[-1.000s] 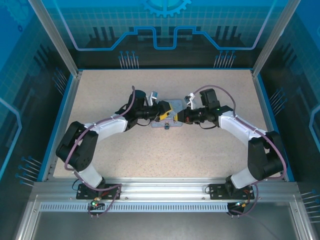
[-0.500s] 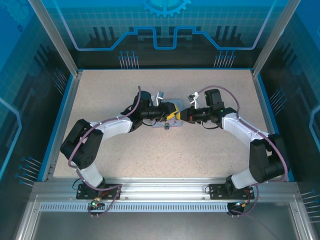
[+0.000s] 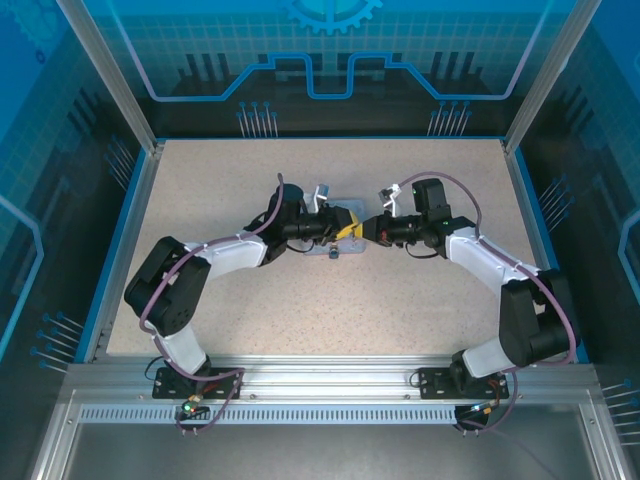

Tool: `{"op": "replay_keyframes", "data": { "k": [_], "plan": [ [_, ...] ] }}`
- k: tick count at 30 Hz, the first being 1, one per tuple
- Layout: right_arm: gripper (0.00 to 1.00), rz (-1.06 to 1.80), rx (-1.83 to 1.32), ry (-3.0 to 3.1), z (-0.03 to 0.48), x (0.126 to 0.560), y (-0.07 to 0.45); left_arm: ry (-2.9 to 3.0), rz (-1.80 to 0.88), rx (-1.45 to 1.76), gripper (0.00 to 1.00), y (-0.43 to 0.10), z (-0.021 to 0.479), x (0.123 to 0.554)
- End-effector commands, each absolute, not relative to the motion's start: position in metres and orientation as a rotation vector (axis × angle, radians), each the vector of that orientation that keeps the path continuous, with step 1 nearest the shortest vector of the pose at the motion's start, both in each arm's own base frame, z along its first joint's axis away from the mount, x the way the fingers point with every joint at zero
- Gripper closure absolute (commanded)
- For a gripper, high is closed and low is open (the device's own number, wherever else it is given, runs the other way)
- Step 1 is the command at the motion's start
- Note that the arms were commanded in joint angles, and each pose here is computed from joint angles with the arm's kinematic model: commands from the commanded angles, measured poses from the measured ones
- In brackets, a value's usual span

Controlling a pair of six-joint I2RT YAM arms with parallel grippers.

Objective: Unlock the padlock with the key

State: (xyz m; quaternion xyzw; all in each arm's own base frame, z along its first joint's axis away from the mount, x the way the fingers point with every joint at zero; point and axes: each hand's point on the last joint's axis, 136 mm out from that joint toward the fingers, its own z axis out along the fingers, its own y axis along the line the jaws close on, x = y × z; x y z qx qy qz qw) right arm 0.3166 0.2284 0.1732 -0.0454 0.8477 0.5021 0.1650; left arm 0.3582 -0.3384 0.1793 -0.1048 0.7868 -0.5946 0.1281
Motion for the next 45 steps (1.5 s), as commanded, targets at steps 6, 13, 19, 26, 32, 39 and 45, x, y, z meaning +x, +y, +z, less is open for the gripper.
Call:
{"op": "replay_keyframes", "data": {
  "k": [6, 13, 19, 26, 32, 39, 45],
  "plan": [
    [1.00, 1.446, -0.098, 2.398, 0.176, 0.318, 0.223, 2.265, -1.776, -0.295, 0.85, -0.344, 0.178, 0.353],
    [1.00, 1.452, -0.080, 2.392, 0.177, 0.320, 0.222, 2.253, -1.790, -0.310, 0.92, -0.345, 0.178, 0.354],
    [0.86, 1.454, -0.063, 2.379, 0.182, 0.321, 0.219, 2.241, -1.791, -0.327, 1.00, -0.344, 0.179, 0.356],
    [0.01, 1.282, 0.007, 2.395, 0.193, 0.316, 0.184, 2.198, -1.746, -0.313, 1.00, -0.335, 0.193, 0.367],
    [0.00, 1.138, 0.051, 2.344, 0.212, 0.315, 0.160, 2.150, -1.720, -0.254, 1.00, -0.330, 0.218, 0.378],
    [0.04, 1.251, 0.295, 2.297, 0.196, 0.328, 0.144, 2.094, -1.670, -0.160, 1.00, -0.331, 0.245, 0.390],
    [0.33, 1.415, 0.362, 2.082, 0.220, 0.341, 0.152, 2.038, -1.534, -0.150, 1.00, -0.323, 0.257, 0.404]
  ]
}}
